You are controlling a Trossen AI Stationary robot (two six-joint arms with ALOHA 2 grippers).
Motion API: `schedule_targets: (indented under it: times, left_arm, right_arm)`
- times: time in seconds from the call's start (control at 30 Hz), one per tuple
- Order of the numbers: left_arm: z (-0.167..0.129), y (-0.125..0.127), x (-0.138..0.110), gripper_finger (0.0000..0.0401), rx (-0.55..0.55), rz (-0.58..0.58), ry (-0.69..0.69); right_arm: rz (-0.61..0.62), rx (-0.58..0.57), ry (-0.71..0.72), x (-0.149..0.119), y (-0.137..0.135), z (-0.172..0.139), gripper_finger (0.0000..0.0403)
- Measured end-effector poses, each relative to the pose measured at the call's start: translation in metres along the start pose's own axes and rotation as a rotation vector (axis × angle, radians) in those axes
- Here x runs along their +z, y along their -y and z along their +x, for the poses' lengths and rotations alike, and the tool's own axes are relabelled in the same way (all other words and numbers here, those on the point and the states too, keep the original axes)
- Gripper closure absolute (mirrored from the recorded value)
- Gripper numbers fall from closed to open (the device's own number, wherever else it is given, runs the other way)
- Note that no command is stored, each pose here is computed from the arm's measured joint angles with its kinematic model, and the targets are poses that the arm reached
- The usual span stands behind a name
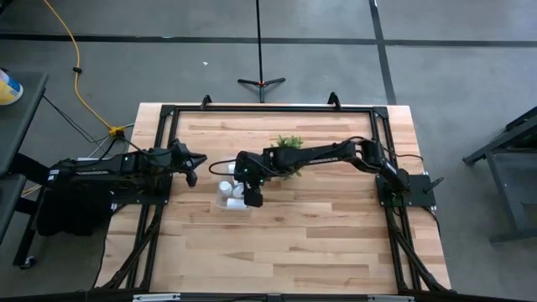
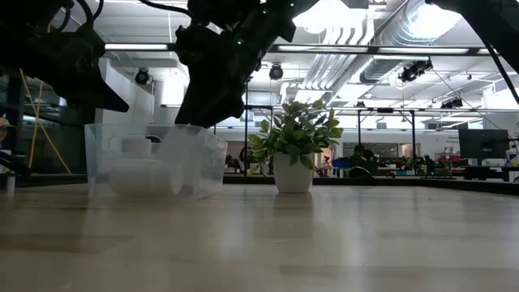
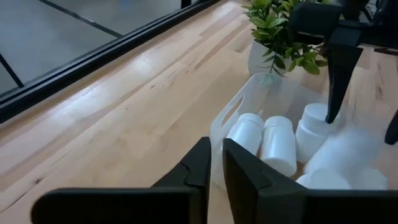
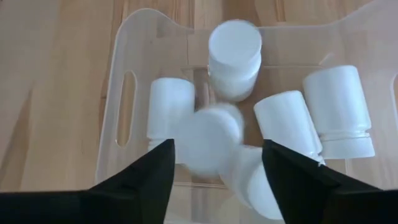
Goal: Pick and place pill bottles into a basket
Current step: Put the white pill bottle into the transparent bin, then return to Home Position
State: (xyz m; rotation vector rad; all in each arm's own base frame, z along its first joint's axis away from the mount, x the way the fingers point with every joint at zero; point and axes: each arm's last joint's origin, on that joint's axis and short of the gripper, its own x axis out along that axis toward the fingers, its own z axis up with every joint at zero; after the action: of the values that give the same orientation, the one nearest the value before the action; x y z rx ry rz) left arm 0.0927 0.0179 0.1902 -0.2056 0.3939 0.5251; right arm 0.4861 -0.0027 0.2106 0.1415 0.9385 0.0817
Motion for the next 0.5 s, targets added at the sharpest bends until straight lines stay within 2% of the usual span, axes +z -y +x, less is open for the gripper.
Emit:
schedule_targets:
  times: [0.1,0.27,0.4,0.5]
  left_arm:
    - [0.000,0.000,0.000,0.0341,0.000,0.000,0.000]
    - [0.000,0.000,0.000,0.0379,0.001,0.009,-0.003]
    - [0.000,0.000,0.000,0.0377,0.001,0.011,-0.004]
    - [0.000,0.000,0.000,0.0349,0.001,0.009,0.004]
  right_arm:
    - [0.000,-0.012,0.001,0.000,0.000,0.000,0.0160]
    - [0.001,-0.015,0.002,0.001,0.000,-0.001,0.0151]
    - [0.008,-0.040,0.045,0.013,0.004,-0.011,0.0150]
    - [0.013,-0.050,0.093,0.026,0.009,-0.027,0.0150]
